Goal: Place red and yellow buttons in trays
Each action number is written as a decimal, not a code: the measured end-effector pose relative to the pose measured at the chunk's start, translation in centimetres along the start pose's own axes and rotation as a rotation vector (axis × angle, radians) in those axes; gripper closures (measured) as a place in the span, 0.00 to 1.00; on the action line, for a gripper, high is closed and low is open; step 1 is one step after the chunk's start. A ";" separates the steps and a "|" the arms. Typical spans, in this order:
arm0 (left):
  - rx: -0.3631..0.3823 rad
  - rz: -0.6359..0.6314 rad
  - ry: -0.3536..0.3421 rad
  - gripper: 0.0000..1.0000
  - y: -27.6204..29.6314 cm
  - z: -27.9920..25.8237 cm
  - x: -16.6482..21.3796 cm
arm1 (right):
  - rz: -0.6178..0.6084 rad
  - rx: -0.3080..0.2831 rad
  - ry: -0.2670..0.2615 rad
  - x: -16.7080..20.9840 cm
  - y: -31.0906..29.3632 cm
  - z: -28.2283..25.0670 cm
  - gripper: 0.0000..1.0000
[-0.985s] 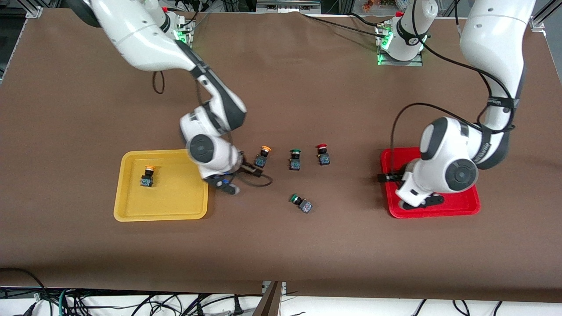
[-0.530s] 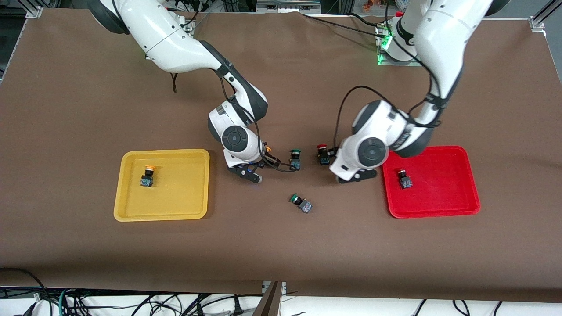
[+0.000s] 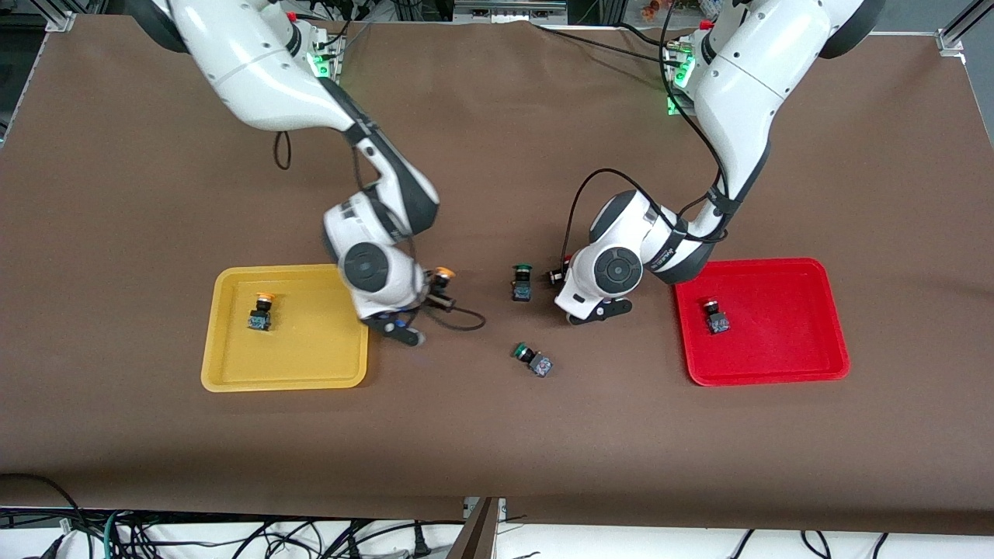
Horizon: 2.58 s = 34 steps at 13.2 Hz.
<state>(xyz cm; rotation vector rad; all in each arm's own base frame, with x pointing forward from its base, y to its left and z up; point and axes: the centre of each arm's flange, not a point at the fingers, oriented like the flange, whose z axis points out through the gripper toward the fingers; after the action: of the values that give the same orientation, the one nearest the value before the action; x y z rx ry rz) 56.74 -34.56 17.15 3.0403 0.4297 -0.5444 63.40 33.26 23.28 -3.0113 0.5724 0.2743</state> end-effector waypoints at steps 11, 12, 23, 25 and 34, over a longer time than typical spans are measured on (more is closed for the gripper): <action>-0.038 0.020 0.004 0.60 -14.7 -16.5 8.8 | -0.231 -0.036 -0.125 11.8 17.8 -0.2 0.42; -0.054 0.053 0.006 0.60 -18.0 -17.7 10.3 | -0.234 -0.032 -0.115 11.9 17.7 -0.6 0.34; -0.109 0.217 0.165 0.55 -33.6 -8.2 18.3 | -0.283 -0.067 -0.040 4.5 27.7 -33.0 0.00; -0.110 0.212 0.174 0.34 -33.9 -8.7 18.4 | -0.271 -0.068 -0.018 2.7 28.8 -36.2 0.00; -0.027 0.222 0.361 0.00 -34.7 -38.5 7.2 | -0.296 -0.061 0.081 -4.0 31.5 -44.4 0.00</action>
<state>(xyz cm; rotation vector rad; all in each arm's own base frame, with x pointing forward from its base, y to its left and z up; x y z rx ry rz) 66.80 3.43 51.68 3.1022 0.0985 0.0220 55.35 1.18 66.68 -3.1205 0.1182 0.1542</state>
